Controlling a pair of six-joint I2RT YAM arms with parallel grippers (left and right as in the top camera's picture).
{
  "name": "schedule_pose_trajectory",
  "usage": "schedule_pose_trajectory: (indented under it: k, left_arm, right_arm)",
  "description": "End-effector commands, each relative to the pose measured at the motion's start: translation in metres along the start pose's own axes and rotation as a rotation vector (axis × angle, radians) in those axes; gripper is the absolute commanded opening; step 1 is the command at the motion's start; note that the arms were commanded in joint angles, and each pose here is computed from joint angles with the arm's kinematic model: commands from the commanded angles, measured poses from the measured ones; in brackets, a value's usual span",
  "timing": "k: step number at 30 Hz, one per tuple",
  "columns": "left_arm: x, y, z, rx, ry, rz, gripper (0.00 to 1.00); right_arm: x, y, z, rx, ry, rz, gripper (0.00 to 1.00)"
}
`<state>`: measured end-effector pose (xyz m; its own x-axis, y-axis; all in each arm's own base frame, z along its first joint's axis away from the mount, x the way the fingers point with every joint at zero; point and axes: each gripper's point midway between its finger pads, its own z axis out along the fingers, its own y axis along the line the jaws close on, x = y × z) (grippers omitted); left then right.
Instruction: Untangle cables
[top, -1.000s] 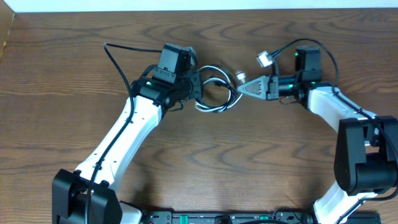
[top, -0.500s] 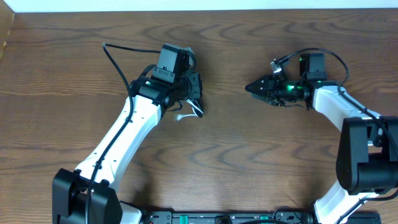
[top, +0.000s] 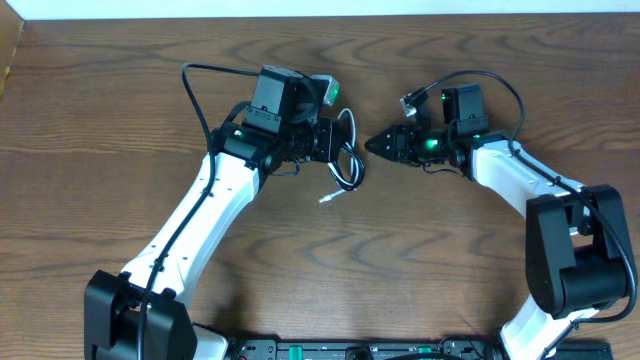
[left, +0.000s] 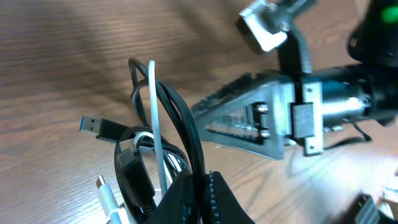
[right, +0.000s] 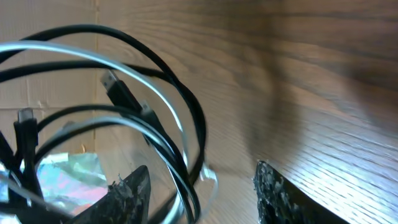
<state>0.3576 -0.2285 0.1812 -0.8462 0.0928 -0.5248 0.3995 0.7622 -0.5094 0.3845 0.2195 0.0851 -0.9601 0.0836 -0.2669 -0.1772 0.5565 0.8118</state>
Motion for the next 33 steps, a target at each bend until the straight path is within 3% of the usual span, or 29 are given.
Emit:
schedule_pose_trajectory:
  k: [1, 8, 13, 19, 20, 22, 25, 27, 30, 33]
  left_arm:
    - [0.002, -0.012, 0.002, 0.086, 0.021, 0.060, 0.07]
    - [0.006, -0.007, 0.009, 0.081, 0.041, 0.045, 0.07]
    - [0.007, -0.006, 0.010, 0.080, 0.044, 0.043, 0.07]
    - [0.007, -0.006, 0.010, 0.080, 0.045, 0.042, 0.07]
    - [0.007, -0.006, 0.010, 0.080, 0.044, 0.042, 0.07]
    - [0.007, -0.006, 0.010, 0.080, 0.044, 0.042, 0.07]
    - [0.006, -0.005, 0.011, 0.073, 0.043, 0.042, 0.08]
    - [0.006, -0.002, 0.011, 0.054, 0.039, 0.039, 0.07]
    - [0.005, 0.002, 0.011, 0.035, 0.034, 0.038, 0.07]
    - [0.000, 0.019, 0.011, -0.071, 0.009, -0.018, 0.08]
  right_arm:
    - [0.002, 0.007, 0.008, 0.013, 0.003, -0.047, 0.48]
    - [0.022, 0.018, 0.027, 0.016, 0.062, -0.205, 0.41]
    - [0.033, 0.004, 0.033, 0.124, 0.086, -0.195, 0.24]
    - [0.041, -0.002, 0.034, 0.153, 0.110, -0.213, 0.22]
    - [0.042, -0.003, 0.034, 0.154, 0.113, -0.211, 0.19]
    - [0.044, -0.012, 0.033, 0.191, 0.109, -0.203, 0.01]
    - [0.042, -0.014, 0.030, 0.193, 0.102, -0.193, 0.01]
    - [0.039, 0.000, 0.023, 0.122, 0.100, -0.191, 0.01]
    - [0.040, 0.043, 0.000, -0.129, 0.122, -0.259, 0.01]
    - [0.048, 0.070, -0.026, -0.332, 0.155, -0.280, 0.01]
